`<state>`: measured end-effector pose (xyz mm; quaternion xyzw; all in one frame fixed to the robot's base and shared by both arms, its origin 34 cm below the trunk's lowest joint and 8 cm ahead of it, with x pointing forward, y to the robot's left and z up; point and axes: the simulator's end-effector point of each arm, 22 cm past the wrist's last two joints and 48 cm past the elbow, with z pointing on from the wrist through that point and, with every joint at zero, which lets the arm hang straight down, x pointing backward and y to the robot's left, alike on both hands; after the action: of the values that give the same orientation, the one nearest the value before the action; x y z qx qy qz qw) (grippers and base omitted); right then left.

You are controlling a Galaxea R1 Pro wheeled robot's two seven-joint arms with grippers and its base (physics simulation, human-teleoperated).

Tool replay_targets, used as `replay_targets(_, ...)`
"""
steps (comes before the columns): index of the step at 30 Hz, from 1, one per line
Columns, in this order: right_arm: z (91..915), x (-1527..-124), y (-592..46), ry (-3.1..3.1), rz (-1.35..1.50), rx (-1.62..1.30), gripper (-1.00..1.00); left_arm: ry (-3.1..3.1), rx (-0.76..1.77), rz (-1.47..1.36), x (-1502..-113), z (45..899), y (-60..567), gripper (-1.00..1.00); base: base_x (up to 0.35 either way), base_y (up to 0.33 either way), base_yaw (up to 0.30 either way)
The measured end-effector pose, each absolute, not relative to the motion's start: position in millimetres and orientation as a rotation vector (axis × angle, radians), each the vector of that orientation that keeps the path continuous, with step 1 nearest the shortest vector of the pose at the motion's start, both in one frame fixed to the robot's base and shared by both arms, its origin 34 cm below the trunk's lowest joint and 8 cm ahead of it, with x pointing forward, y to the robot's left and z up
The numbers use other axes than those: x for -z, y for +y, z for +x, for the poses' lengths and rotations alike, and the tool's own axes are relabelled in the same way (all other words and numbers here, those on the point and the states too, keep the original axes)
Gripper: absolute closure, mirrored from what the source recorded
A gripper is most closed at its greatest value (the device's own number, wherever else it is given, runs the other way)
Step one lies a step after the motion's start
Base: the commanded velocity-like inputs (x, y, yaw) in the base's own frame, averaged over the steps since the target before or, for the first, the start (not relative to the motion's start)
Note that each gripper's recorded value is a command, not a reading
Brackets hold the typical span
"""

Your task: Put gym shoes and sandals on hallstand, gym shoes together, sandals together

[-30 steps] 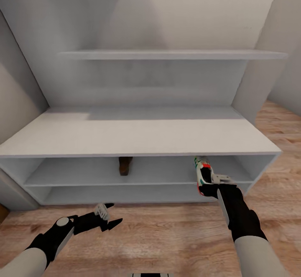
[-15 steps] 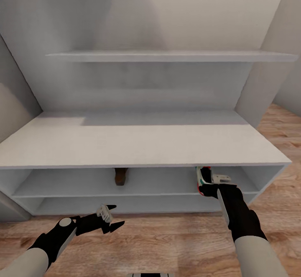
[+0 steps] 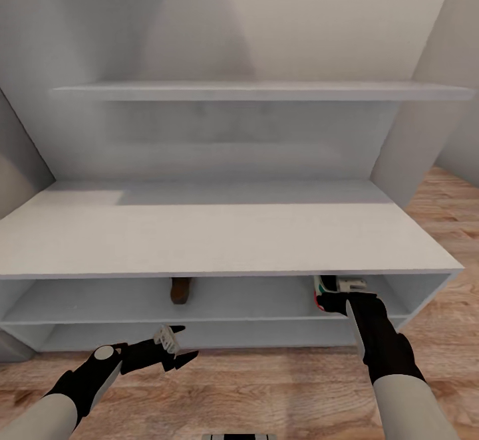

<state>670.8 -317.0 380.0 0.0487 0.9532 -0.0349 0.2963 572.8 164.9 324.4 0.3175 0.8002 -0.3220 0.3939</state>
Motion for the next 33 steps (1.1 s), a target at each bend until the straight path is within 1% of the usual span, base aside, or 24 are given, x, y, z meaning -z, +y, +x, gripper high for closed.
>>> replay_targets(5, 670.7, -380.0, -317.0, 2.535, 0.129, 0.093, 1.0, 2.03, 0.817, 0.806, -324.6, 572.8, 164.9, -1.0, 0.168, -0.001, 0.0)
replay_targets(18, 670.9, -380.0, -317.1, 2.535, 0.129, 0.093, 1.0, 2.03, 0.817, 0.805, -324.4, 572.8, 164.9, -1.0, 0.01, 0.0, 0.0)
replay_targets(19, 670.9, -380.0, -317.2, 2.535, 0.129, 0.093, -1.0, 2.03, 0.817, 0.805, -324.4, 572.7, 164.9, -1.0, 0.0, 0.0, 0.0)
replay_targets(33, 670.7, -379.9, -317.5, 2.535, 0.128, 0.095, -1.0, 2.031, 0.817, 0.805, -324.3, 572.7, 164.9, -1.0, 0.0, 0.0, 0.0)
